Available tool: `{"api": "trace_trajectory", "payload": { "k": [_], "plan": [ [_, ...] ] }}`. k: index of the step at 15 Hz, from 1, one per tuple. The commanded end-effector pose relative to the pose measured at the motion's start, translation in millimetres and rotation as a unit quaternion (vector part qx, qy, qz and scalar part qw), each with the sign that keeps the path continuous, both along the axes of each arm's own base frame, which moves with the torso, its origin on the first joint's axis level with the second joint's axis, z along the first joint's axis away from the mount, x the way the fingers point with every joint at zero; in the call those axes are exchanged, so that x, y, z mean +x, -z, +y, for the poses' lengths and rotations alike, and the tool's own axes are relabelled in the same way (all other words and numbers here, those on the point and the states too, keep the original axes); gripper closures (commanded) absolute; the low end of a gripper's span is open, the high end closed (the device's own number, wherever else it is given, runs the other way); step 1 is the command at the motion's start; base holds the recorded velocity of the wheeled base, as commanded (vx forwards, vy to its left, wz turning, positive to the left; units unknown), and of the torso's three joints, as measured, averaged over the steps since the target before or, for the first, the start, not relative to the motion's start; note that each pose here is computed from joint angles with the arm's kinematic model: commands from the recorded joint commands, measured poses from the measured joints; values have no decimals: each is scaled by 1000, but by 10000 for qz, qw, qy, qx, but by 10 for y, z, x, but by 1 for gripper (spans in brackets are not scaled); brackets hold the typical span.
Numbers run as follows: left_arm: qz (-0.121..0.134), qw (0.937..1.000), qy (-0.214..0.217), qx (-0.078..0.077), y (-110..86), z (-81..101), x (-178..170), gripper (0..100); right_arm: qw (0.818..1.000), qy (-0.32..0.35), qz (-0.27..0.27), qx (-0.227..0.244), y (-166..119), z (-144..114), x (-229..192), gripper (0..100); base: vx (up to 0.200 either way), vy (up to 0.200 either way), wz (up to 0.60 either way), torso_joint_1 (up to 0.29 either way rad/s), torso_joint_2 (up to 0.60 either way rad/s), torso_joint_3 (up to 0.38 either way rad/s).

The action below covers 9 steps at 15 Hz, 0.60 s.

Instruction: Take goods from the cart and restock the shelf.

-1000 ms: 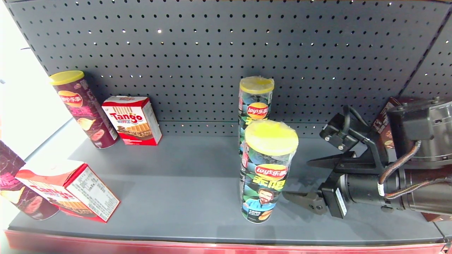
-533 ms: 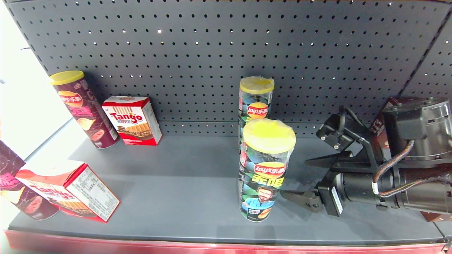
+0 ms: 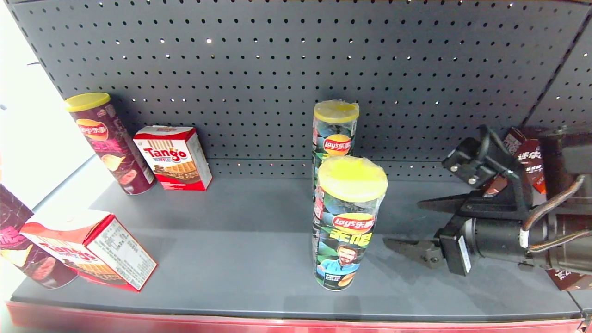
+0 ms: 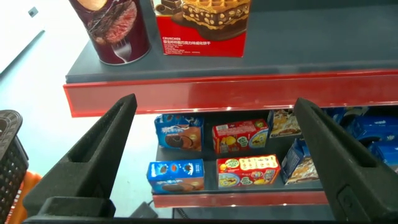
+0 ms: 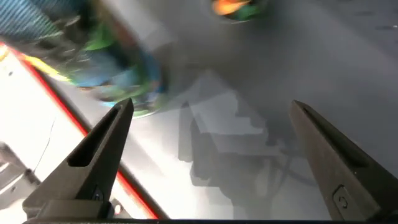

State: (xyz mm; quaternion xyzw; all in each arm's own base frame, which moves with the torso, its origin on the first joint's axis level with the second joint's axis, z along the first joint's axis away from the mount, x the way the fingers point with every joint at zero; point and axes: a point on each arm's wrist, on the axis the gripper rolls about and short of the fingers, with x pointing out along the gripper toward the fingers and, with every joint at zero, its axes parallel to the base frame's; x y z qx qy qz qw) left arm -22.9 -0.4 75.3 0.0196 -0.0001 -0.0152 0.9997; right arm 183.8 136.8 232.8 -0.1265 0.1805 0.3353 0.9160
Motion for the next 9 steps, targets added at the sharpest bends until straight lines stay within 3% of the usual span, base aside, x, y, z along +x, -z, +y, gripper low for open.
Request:
{"api": "trace_trajectory", "payload": {
  "k": [1, 4, 8, 9],
  "plan": [
    [13, 10000, 9, 11, 1, 0, 1, 0, 9983, 337, -387, 269, -205, -250, -100, 0, 0, 0, 0, 0, 0, 0],
    [13, 10000, 9, 19, 1, 0, 1, 0, 9916, 857, -819, 517, -393, -579, -265, 0, 0, 0, 0, 0, 0, 0],
    [5, 10000, 17, 19, 0, -1, 1, 0, 9905, 915, -878, 538, -394, -619, -320, 0, 0, 0, 0, 0, 0, 0],
    [5, 10000, 1, 4, 0, 0, 1, 0, 9843, 1287, -1041, 620, -444, -752, -373, 0, 0, 0, 0, 0, 0, 0]
  ]
}}
